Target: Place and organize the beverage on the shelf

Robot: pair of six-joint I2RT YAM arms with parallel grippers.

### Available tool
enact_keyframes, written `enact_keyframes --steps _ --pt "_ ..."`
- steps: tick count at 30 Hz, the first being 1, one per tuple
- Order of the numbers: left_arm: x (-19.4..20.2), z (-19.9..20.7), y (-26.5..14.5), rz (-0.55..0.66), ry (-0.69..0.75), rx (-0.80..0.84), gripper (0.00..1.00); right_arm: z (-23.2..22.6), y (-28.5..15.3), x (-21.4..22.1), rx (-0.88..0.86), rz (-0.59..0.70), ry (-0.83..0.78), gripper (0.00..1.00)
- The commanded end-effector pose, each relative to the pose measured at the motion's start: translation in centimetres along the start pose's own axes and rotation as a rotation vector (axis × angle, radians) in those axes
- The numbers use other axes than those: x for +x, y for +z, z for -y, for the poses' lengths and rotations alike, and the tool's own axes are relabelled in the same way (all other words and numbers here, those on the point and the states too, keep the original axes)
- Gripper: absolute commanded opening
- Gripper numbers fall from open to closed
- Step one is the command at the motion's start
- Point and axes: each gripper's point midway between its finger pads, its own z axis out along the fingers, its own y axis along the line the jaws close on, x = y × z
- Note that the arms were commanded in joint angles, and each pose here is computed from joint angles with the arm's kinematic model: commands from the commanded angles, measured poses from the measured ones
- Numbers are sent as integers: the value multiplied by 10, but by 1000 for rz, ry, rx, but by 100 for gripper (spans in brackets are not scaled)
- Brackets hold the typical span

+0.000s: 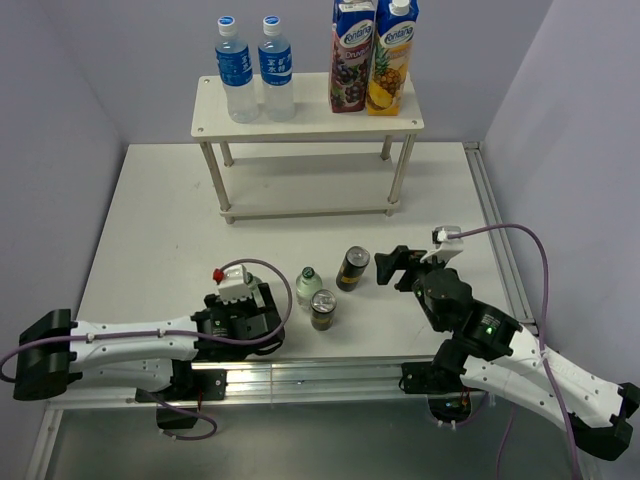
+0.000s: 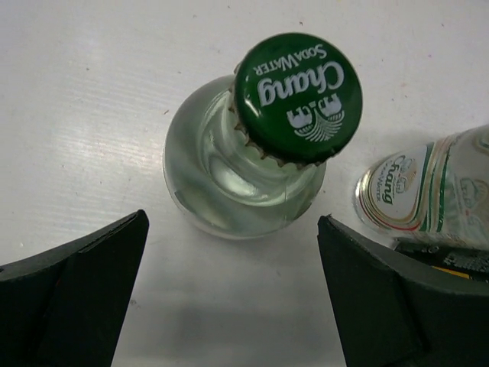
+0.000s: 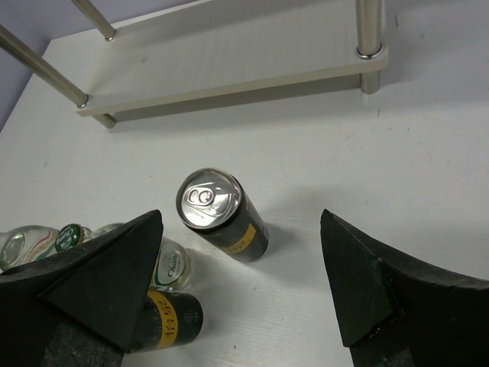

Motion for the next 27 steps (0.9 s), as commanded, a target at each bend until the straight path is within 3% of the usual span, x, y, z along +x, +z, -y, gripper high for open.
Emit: enact_keyframes --steps 1,13,21,24,27 --pt "-21 15 3 119 -82 3 99 1 2 2 3 8 17 91" --pt "-7 20 28 200 -8 -75 97 3 6 10 14 -3 -1 90" --pt "0 9 47 227 40 -127 88 3 11 19 17 -20 -23 90" --pt "0 7 54 231 35 -133 79 3 13 22 20 -28 -32 90" --pt "1 7 57 239 46 -141 57 1 15 22 19 -32 -39 90"
